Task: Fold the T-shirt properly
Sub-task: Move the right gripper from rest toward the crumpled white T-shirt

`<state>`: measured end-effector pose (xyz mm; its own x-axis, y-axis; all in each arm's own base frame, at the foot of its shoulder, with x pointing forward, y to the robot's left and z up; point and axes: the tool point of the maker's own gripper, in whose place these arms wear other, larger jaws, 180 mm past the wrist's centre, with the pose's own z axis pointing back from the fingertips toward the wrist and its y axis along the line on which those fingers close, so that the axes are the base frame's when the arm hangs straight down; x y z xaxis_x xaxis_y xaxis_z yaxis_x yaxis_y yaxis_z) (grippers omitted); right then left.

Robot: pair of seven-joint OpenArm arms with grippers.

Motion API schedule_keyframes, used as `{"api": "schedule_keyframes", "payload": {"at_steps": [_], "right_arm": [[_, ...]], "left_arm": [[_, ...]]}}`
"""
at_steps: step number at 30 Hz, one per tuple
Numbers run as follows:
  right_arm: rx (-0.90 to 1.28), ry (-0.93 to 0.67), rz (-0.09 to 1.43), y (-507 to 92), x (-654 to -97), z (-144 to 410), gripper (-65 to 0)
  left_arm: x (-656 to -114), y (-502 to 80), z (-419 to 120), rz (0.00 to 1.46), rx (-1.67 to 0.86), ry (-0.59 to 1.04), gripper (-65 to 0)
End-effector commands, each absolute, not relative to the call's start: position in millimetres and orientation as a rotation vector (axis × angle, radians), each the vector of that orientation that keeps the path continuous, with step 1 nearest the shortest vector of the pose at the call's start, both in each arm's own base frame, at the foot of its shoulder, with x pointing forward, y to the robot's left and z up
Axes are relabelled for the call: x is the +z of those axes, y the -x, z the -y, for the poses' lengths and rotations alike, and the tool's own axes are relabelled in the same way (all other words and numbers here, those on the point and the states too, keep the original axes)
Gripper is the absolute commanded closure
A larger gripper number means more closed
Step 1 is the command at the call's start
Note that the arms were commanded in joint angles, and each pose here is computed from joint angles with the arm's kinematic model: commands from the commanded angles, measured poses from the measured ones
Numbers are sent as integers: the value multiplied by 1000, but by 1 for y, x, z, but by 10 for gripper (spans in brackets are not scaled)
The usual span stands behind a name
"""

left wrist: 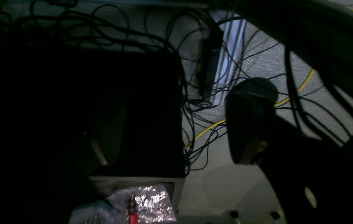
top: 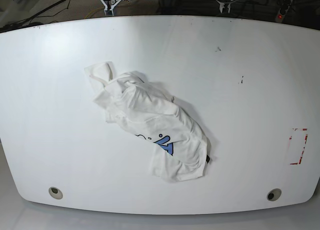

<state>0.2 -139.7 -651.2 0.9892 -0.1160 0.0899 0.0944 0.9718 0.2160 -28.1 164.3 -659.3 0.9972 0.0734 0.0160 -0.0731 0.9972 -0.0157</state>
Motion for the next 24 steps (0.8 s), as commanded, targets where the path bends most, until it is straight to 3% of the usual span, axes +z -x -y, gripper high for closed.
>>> {"api": "schedule_keyframes", "payload": {"at_steps": [1,15,24], "right_arm": [[-100,-214,122,-6,-650,143,-197],[-29,-235,187,11,-617,136,-197],[20,-243,215,36,-570,131,-195]], "left_arm": [[-659,32,-165,14,73,15,-465],[-634,39,-184,116,26,-31,-465],[-562,22,-197,310,-58,-86,-465]]}}
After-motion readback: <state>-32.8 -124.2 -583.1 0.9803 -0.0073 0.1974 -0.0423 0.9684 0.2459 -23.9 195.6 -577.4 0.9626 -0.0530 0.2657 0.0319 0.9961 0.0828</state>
